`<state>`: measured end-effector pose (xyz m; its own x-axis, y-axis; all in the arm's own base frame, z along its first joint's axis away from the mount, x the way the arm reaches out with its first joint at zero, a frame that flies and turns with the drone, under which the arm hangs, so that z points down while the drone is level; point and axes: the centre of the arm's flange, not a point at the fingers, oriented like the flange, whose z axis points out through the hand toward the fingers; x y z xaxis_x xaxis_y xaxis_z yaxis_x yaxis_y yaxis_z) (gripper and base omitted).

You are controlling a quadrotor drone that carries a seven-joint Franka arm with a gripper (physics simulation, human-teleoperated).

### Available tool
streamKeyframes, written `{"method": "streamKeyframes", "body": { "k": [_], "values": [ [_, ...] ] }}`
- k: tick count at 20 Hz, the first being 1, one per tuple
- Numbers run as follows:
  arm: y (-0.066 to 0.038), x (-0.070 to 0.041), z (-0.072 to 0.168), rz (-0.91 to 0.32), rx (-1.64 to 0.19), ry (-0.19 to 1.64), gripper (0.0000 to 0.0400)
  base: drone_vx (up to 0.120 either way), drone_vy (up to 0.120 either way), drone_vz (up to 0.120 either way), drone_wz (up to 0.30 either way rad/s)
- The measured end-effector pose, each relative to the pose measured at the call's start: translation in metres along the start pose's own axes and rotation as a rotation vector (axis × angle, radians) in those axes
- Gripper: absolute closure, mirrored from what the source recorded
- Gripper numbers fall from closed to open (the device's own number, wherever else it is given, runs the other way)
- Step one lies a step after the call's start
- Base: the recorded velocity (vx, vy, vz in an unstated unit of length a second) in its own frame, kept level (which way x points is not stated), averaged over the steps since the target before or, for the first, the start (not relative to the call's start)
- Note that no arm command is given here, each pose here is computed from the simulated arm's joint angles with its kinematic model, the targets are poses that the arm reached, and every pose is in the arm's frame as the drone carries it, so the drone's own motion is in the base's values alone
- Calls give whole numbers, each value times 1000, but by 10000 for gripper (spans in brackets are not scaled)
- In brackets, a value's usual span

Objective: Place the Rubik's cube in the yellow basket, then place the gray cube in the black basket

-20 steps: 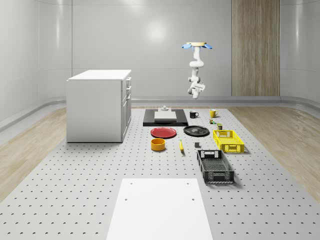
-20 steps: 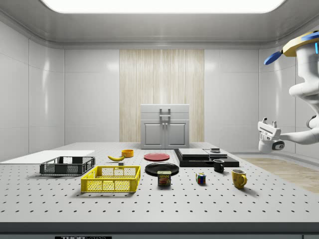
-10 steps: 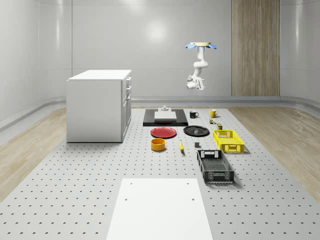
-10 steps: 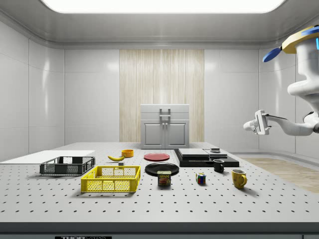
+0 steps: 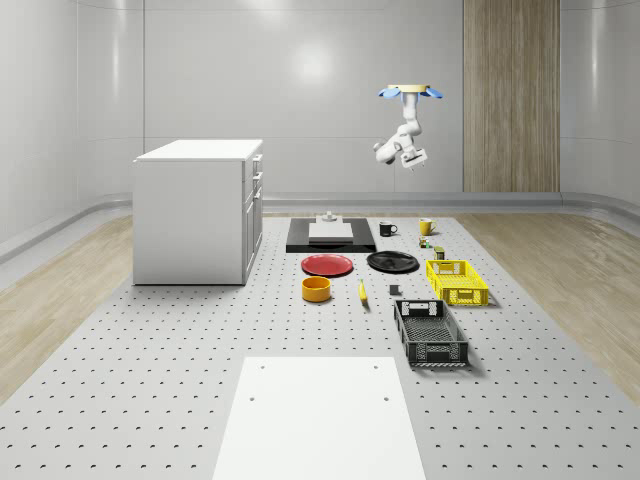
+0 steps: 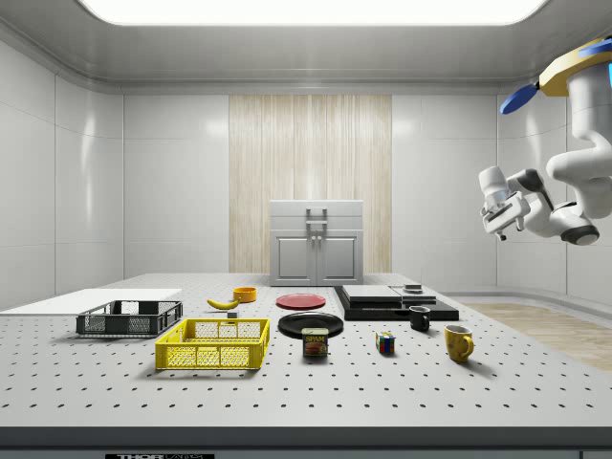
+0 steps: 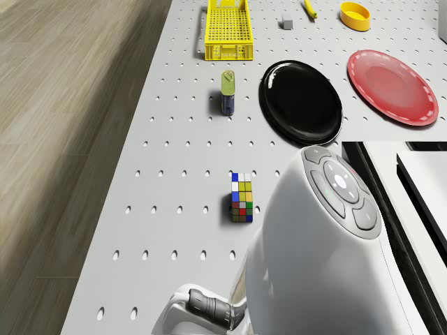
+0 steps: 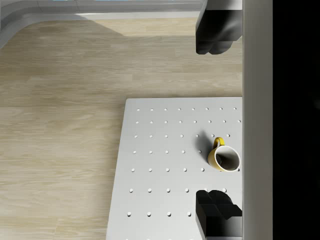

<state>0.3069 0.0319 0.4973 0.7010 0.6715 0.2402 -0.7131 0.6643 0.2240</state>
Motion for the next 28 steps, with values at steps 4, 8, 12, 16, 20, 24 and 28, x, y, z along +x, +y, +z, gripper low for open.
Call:
{"method": "streamKeyframes", "body": {
  "k": [4, 8, 12, 16, 20, 24, 28],
  "values": [
    [-12, -12, 1, -4, -118, 123, 0, 120, 120, 0, 0],
    [-17, -18, 2, -6, -176, 184, 0, 120, 90, 0, 0],
    [-20, -21, 3, -7, -204, 213, 0, 120, 0, -70, 0],
    [-22, -22, 4, -8, -217, 228, 0, 120, 0, -120, 0],
    [-22, -23, 4, -8, -223, 235, 0, 120, 0, -120, 0],
    [-22, -23, 4, -8, -227, 238, 0, 120, 0, -120, 0],
    [-23, -23, 4, -8, -228, 240, 0, 120, 0, -120, 0]
  ]
}}
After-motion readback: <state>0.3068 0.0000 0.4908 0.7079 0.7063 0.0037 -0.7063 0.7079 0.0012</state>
